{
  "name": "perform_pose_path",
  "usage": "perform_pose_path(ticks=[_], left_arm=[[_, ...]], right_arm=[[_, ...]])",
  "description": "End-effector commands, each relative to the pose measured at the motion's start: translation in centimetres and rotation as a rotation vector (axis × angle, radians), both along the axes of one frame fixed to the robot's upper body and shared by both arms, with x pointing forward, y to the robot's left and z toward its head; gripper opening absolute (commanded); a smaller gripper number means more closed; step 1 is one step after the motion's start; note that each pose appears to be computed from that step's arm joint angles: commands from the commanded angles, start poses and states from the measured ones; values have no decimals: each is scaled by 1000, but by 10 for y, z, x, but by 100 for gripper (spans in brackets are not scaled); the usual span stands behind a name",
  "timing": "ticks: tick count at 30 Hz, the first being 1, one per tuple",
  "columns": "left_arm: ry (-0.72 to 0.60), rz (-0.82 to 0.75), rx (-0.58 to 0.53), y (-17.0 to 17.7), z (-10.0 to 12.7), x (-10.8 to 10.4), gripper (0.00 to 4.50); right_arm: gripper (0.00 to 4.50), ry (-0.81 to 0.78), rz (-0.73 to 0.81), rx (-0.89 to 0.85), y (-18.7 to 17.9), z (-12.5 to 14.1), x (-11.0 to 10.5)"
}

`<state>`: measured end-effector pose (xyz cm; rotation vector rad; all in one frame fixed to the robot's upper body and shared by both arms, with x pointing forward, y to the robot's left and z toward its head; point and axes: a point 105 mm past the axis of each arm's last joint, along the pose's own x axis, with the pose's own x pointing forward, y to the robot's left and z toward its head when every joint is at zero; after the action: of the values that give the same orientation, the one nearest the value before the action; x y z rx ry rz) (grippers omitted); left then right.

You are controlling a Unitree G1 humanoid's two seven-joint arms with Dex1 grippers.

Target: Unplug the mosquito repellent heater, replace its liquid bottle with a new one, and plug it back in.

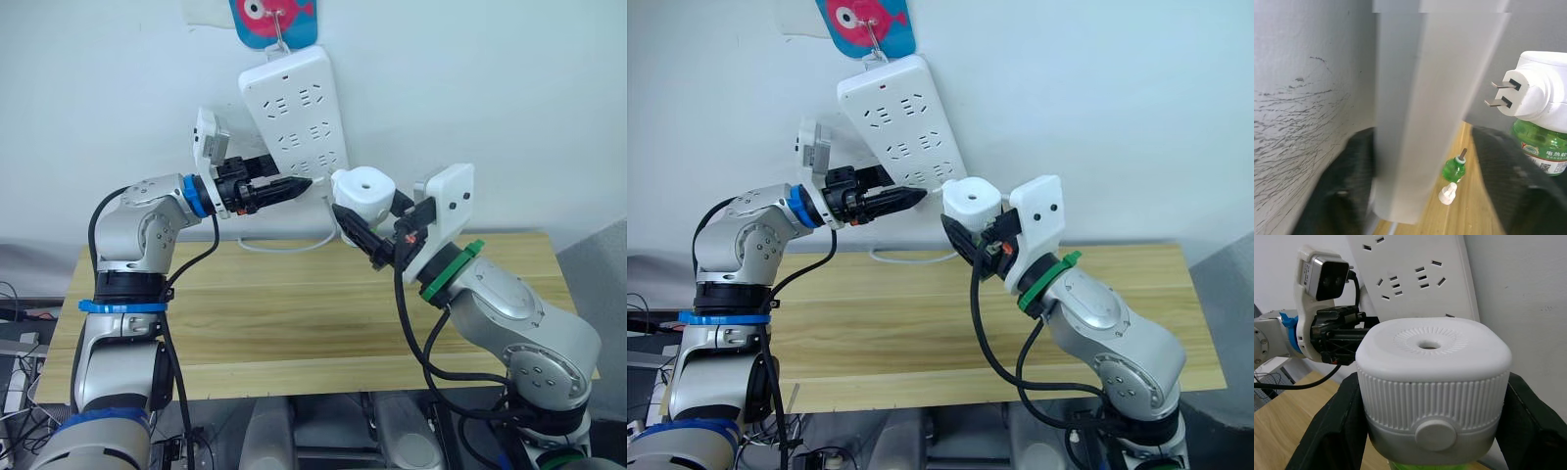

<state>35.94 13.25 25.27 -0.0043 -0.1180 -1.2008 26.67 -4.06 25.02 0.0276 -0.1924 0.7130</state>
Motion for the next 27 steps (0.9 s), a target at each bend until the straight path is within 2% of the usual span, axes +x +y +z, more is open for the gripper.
perform_pose_path(ticks=[1, 3, 4, 17, 27], left_arm=[[-62, -43, -21, -4, 16, -10, 209], [-60, -48, -26, -5, 15, -10, 147], [-60, -50, -27, -5, 15, -10, 137], [-59, -46, -13, -4, 14, -9, 136], [-58, -48, -10, -4, 12, -9, 136]], right_arm=[[300, -66, 21, 23, 3, 15, -7], [300, -69, 22, 23, 4, 16, -6], [300, -71, 22, 24, 5, 17, -6], [300, -57, -32, -36, 0, 3, 0], [300, -89, -44, -24, 3, 13, 0]])
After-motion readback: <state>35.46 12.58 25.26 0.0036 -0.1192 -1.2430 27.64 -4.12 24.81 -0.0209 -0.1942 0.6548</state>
